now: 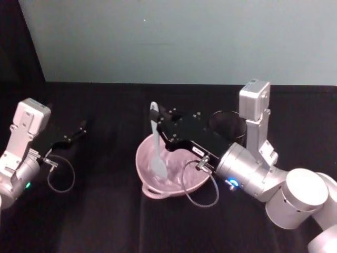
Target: Use the one hand to pick up the spoon and stir the clear water in the bowl.
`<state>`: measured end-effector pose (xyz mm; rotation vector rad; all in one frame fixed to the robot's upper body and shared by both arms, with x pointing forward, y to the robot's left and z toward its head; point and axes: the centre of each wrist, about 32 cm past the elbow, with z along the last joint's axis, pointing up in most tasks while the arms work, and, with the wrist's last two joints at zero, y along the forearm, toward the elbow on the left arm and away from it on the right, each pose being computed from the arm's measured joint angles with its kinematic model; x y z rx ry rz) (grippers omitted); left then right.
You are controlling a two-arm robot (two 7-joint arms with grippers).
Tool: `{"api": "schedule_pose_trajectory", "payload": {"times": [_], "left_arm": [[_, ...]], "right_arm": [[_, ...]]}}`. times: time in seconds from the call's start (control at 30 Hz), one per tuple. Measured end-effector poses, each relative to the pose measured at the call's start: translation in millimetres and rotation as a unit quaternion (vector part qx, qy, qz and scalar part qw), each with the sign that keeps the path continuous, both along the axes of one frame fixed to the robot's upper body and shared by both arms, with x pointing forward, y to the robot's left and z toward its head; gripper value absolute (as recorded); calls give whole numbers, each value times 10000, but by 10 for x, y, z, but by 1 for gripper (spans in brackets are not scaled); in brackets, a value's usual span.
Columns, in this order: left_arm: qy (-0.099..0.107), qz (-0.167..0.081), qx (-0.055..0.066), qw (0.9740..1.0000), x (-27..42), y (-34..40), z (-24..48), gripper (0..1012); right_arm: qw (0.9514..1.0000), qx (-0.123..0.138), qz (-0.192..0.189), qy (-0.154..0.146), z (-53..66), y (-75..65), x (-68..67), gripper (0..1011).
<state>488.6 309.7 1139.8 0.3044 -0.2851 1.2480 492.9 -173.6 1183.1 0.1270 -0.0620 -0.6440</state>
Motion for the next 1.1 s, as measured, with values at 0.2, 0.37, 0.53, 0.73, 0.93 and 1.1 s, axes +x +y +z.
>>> {"api": "schedule_pose_trajectory", "payload": {"times": [0.2,0.37,0.53,0.73,0.93,1.1], "left_arm": [[0,0,0,10000,0,0,0,1011],[0,0,0,10000,0,0,0,1011],[0,0,0,10000,0,0,0,1011],[0,0,0,10000,0,0,0,1011],[0,0,0,10000,0,0,0,1011],[0,0,0,10000,0,0,0,1011]], "right_arm": [[10000,20,49,17,0,56,94,110],[9999,89,-55,77,-19,38,250,110],[9993,116,-330,124,-48,-56,405,110],[9976,173,-651,150,-57,-239,452,110],[9958,211,-875,138,-59,-401,411,110],[9956,195,-912,80,-36,-453,348,110]]}}
